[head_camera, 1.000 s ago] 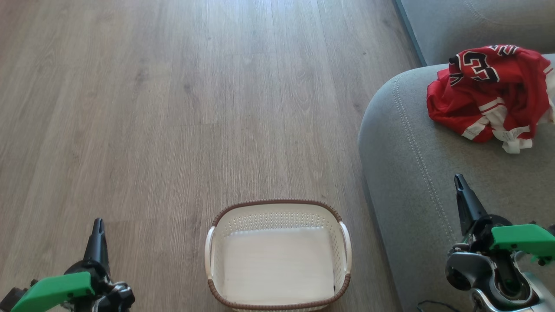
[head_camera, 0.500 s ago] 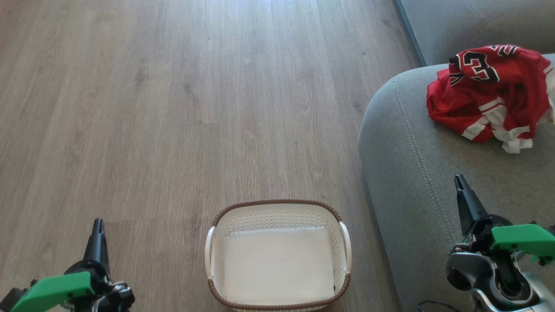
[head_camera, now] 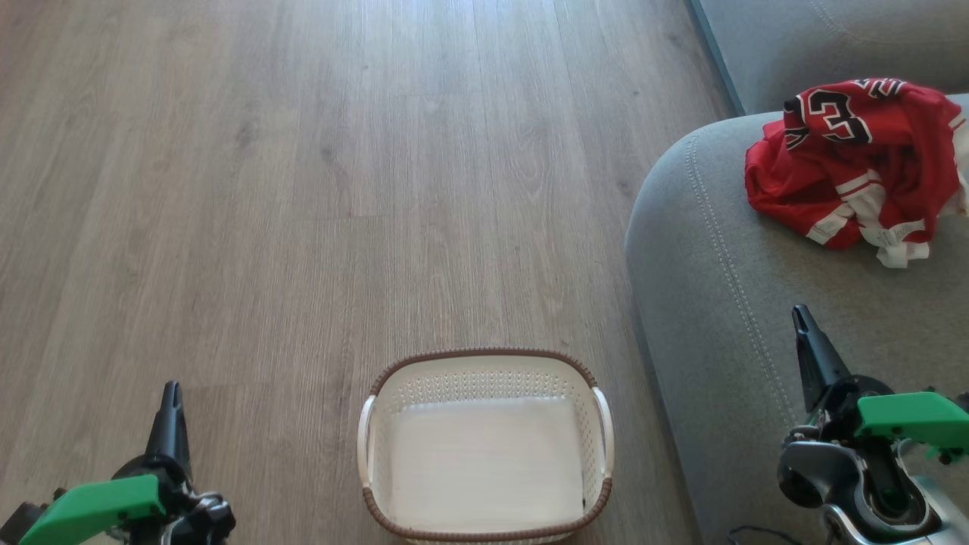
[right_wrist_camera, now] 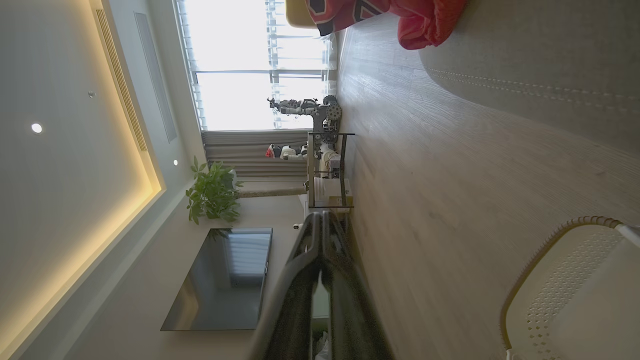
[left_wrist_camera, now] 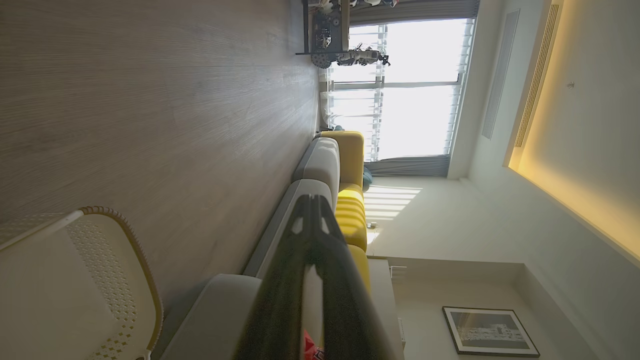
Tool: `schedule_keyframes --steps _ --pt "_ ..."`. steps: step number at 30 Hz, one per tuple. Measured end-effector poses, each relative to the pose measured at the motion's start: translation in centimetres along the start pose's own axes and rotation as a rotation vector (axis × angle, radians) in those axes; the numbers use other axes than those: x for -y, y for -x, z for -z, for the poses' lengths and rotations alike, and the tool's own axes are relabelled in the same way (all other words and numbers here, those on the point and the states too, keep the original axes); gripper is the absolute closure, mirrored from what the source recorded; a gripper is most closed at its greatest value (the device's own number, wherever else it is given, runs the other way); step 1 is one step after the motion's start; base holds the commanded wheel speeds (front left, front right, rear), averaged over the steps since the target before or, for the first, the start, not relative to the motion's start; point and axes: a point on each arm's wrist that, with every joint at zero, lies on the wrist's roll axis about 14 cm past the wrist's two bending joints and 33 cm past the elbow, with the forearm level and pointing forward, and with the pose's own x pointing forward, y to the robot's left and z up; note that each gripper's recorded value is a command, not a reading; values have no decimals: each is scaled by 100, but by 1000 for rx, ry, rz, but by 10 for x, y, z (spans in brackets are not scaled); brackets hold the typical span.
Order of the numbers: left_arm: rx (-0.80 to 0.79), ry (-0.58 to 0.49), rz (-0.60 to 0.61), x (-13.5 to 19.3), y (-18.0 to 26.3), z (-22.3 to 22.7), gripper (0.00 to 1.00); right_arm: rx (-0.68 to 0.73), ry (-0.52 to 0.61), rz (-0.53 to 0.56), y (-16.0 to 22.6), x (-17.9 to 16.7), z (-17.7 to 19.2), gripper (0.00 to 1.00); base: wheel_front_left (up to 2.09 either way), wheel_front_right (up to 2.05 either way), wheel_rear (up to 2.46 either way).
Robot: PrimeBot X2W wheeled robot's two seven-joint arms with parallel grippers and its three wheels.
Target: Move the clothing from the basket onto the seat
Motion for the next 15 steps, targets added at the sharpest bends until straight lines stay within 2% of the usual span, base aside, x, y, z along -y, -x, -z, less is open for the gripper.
schedule_keyframes --steps 15 --pt "0 0 0 0 0 0 100 0 -4 1 0 0 0 100 0 0 0"
